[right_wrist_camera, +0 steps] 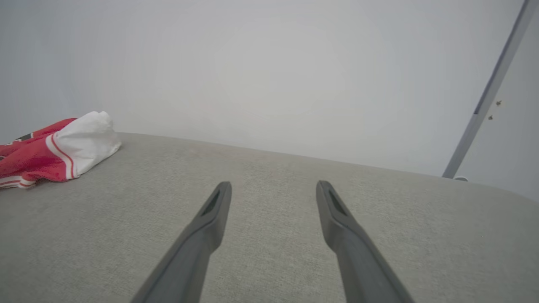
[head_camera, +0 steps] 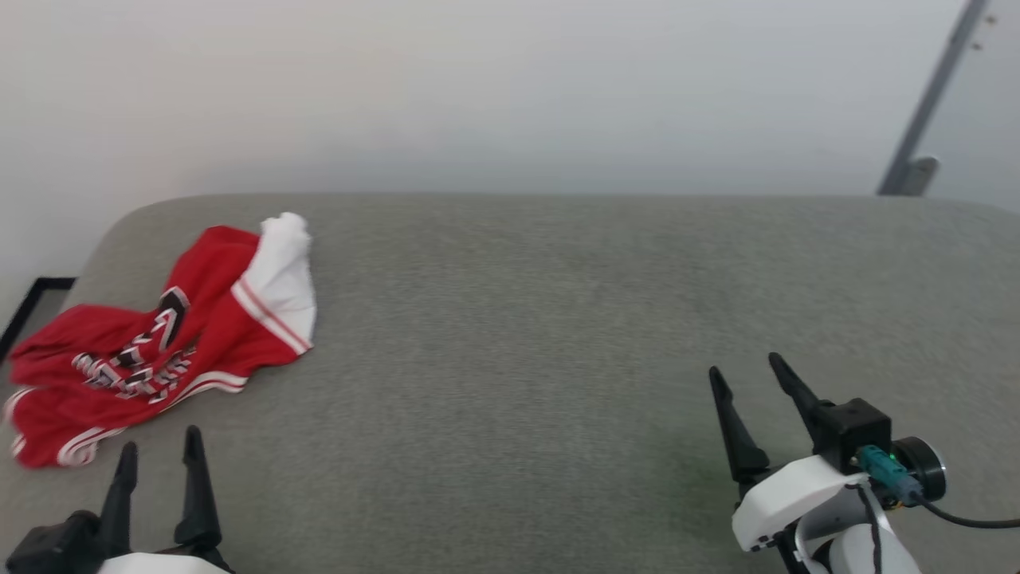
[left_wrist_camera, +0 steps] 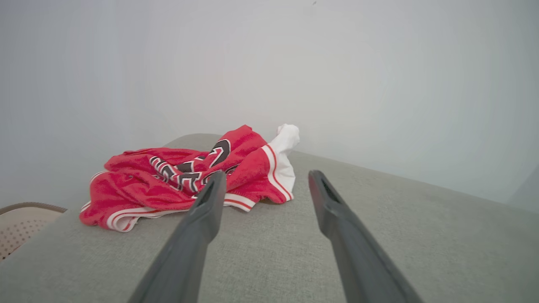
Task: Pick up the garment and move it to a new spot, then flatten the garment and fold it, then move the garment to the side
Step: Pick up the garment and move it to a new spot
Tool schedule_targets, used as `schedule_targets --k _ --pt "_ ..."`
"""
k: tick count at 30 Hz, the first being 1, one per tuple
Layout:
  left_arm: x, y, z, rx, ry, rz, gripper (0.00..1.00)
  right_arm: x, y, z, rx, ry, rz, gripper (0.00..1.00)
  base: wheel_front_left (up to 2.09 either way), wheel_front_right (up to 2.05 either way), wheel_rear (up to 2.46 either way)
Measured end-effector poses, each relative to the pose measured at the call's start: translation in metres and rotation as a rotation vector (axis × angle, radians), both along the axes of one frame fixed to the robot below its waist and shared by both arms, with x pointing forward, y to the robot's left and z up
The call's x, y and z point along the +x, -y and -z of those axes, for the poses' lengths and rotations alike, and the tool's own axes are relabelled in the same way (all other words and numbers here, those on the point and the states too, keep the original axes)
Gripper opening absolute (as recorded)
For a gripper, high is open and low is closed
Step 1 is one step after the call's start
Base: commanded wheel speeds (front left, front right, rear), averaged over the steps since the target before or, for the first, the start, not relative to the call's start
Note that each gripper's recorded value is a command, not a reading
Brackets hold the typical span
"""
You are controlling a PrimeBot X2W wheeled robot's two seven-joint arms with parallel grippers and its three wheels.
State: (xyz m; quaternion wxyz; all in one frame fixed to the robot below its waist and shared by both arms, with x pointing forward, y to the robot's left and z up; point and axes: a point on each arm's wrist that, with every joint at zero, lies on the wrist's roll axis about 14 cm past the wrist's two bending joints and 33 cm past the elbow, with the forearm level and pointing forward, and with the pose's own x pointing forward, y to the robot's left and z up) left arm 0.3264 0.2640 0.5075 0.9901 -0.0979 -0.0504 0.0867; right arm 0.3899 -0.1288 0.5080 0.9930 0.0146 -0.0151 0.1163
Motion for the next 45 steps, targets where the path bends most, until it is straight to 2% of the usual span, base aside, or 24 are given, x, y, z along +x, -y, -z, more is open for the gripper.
schedule_targets --k 16,21,26,32,36,45 --pt "-0.095 -0.084 0.001 -0.053 0.001 -0.345 1.0 0.001 -0.122 -0.01 -0.004 0.013 -0.354 1.0 0.0 0.0 0.0" --pt "-0.119 -0.097 0.002 -0.07 0.005 -0.415 1.0 -0.004 -0.146 -0.012 -0.001 0.011 -0.421 1.0 0.0 0.0 0.0" --pt "-0.132 -0.102 0.009 -0.099 -0.011 -0.457 1.0 -0.003 -0.152 -0.011 -0.002 0.007 -0.44 1.0 0.0 0.0 0.0" --pt "-0.128 -0.103 0.015 -0.132 -0.036 -0.461 1.0 0.001 -0.145 -0.007 0.001 -0.005 -0.421 1.0 0.0 0.0 0.0" --pt "-0.102 -0.106 0.004 -0.141 -0.025 -0.411 1.0 0.007 -0.133 -0.002 0.005 -0.022 -0.382 1.0 0.0 0.0 0.0" --pt "-0.026 -0.119 -0.019 -0.066 -0.05 -0.283 1.0 0.032 -0.105 0.002 0.001 -0.027 -0.295 1.0 0.0 0.0 0.0"
